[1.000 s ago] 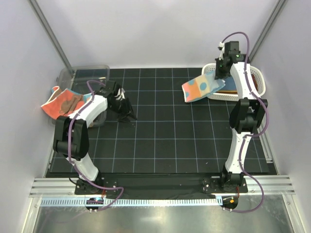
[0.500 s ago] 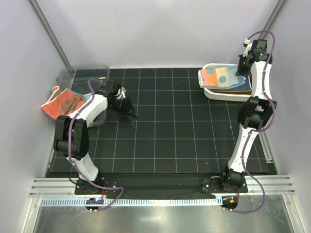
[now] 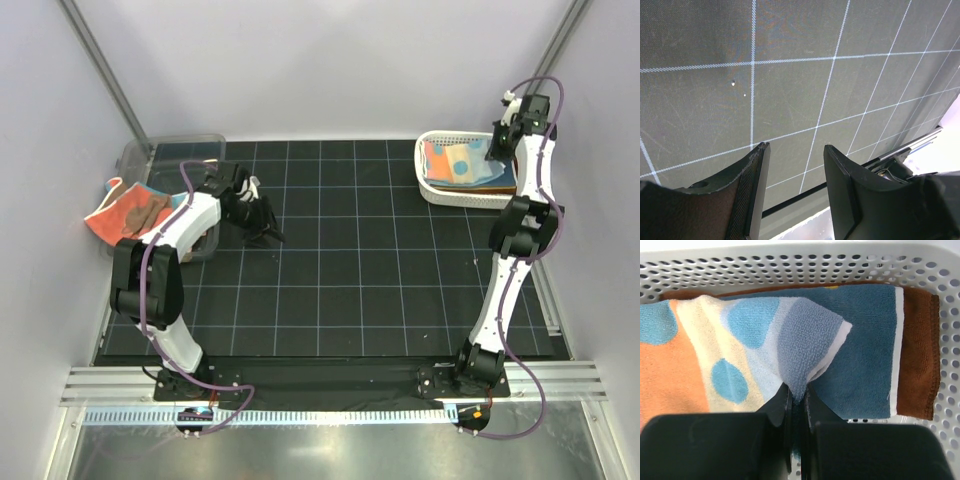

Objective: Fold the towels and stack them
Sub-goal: Neatly place the folded towel into the bin

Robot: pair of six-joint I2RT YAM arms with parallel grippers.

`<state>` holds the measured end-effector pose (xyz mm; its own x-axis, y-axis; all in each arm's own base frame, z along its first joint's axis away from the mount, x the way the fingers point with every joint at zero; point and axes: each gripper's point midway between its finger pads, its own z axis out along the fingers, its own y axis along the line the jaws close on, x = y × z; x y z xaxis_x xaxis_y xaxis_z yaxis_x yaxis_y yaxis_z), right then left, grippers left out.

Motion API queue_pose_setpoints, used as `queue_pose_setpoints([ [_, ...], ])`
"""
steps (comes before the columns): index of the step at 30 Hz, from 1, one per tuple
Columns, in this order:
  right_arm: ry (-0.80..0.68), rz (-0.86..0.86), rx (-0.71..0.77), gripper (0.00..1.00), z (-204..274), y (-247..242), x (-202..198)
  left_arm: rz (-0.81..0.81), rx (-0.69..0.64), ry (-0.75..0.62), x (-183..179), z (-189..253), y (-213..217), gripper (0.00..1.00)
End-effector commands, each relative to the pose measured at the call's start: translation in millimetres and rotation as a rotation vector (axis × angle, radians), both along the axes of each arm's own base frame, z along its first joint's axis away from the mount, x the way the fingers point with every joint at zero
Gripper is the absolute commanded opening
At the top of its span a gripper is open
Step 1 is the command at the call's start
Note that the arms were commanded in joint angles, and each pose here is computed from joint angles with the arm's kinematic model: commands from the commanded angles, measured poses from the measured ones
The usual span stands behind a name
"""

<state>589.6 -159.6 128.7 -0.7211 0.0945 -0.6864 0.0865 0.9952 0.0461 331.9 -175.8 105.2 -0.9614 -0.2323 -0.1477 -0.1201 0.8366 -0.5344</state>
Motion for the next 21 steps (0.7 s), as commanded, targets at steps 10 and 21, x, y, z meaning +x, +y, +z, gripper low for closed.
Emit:
queue_pose_setpoints([
  [10, -0.188, -0.061, 0.006, 0.01, 41, -31, 21, -0.022, -0.025, -0.057, 4, 16, -4, 0.52],
  [21, -0.193, -0.127, -0.008, 0.18, 31, -48, 25, -0.015, -0.031, -0.068, 5, 20, -5, 0.52],
])
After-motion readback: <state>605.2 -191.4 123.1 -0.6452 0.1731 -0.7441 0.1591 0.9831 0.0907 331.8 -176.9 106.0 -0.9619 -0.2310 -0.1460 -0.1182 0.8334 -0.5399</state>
